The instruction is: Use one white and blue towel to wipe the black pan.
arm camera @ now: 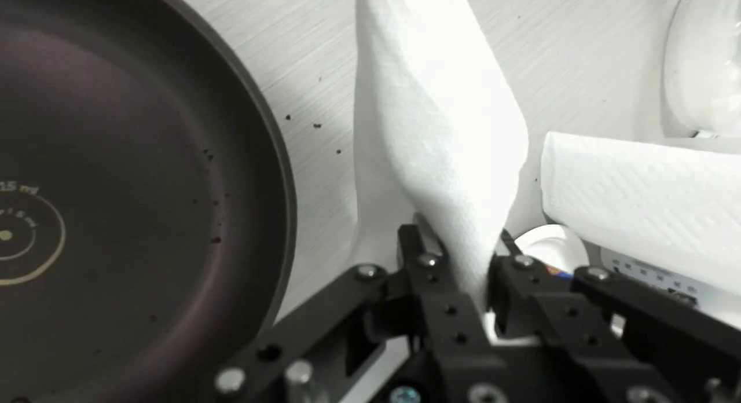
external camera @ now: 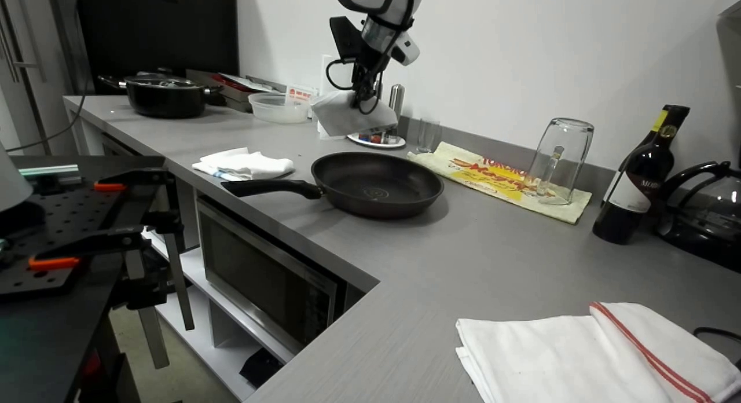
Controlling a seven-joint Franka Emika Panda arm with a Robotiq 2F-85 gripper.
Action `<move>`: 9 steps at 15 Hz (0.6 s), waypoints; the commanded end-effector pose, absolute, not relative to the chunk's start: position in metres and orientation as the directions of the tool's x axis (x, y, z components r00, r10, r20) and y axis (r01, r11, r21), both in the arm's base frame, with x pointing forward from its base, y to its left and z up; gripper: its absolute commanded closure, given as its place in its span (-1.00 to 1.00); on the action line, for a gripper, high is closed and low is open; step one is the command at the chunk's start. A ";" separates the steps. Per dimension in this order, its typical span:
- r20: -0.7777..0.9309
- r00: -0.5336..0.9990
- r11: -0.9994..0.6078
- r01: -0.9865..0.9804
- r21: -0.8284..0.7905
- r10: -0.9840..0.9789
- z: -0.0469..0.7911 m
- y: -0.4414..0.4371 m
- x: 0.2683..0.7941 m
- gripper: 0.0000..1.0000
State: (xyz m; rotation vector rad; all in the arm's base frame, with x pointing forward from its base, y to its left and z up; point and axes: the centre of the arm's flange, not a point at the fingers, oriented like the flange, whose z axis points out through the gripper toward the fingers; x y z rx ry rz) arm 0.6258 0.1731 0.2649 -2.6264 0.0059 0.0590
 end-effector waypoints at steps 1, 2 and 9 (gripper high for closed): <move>-0.091 0.990 -0.877 0.051 -0.477 0.107 0.267 0.198 0.569 0.92; -0.105 0.984 -0.890 0.081 -0.449 0.143 0.256 0.208 0.553 0.92; -0.150 0.941 -0.933 0.261 -0.247 0.303 0.183 0.263 0.481 0.92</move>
